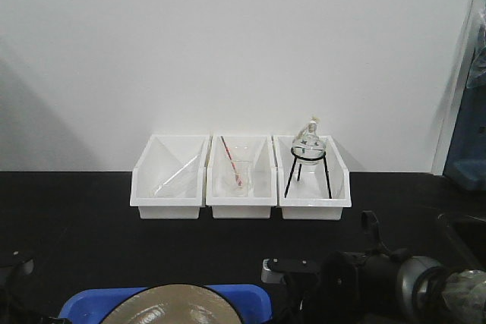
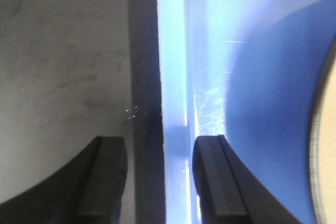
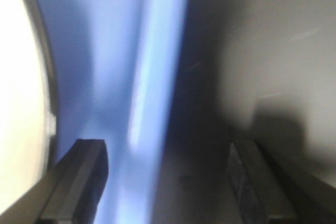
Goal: Place disk in tray to left cabinet
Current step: 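Close both grippers on the blue tray's side rims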
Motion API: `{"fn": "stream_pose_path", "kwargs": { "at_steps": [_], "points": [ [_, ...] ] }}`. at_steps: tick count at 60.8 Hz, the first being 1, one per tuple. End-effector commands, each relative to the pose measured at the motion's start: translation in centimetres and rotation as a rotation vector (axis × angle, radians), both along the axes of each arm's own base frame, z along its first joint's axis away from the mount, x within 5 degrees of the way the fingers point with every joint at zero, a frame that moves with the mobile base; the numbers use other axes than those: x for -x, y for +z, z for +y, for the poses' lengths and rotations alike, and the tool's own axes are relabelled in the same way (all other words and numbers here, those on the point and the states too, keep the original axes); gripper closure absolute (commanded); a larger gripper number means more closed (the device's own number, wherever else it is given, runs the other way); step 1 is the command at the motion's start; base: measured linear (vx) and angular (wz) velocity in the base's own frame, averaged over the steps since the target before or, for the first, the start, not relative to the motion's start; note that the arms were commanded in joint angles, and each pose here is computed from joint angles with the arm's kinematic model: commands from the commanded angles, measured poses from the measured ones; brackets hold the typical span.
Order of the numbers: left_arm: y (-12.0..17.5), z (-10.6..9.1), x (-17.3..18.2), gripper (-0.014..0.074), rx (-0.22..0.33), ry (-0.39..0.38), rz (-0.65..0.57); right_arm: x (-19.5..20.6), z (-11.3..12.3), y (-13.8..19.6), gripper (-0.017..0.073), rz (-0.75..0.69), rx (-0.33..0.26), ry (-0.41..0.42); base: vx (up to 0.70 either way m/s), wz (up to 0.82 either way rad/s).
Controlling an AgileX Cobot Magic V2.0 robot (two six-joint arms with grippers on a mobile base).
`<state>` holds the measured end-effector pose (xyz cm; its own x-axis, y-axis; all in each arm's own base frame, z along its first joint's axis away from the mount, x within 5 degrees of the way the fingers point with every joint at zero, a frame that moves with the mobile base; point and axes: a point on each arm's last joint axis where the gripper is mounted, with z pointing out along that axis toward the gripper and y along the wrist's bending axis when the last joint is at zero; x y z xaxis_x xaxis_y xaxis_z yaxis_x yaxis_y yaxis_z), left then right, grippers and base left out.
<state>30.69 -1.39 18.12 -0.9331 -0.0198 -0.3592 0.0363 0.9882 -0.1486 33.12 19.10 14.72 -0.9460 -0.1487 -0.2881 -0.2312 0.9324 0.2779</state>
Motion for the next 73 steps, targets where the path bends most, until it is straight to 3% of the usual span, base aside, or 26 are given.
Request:
{"fn": "stream_pose_path", "kwargs": {
  "at_steps": [1, 15, 34, 49, 61, 73],
  "points": [
    [1.5, -0.4, -0.7, 0.0160, 0.030, 0.016, -0.071, -0.9, 0.5, 2.3, 0.0027, -0.088, -0.057, -0.019, 0.00, 0.00],
    [0.5, -0.5, -1.2, 0.0160, 0.045, 0.027, -0.062, -2.1, 1.6, 2.1, 0.0088, -0.047, -0.097, -0.035, 0.00, 0.00],
    [-1.3, -0.4, -1.7, 0.0160, 0.038, 0.025, -0.032, -2.8, 2.4, 1.4, 0.0225, 0.040, -0.086, -0.003, 0.00, 0.00],
    [-2.8, -0.8, -2.1, 0.0195, 0.086, 0.052, 0.006, -2.1, 2.2, 1.0, 0.0407, 0.112, -0.069, 0.017, 0.00, 0.00],
    [-3.2, -1.3, -1.9, 0.0285, 0.134, 0.000, 0.039, -2.0, 2.3, 1.0, 0.0572, 0.134, -0.070, 0.016, 0.00, 0.00],
    [-3.1, -1.9, -1.3, 0.0459, 0.204, 0.002, 0.103, -2.0, 2.4, 1.3, 0.0569, 0.149, -0.105, -0.007, 0.00, 0.00]
  ]
}}
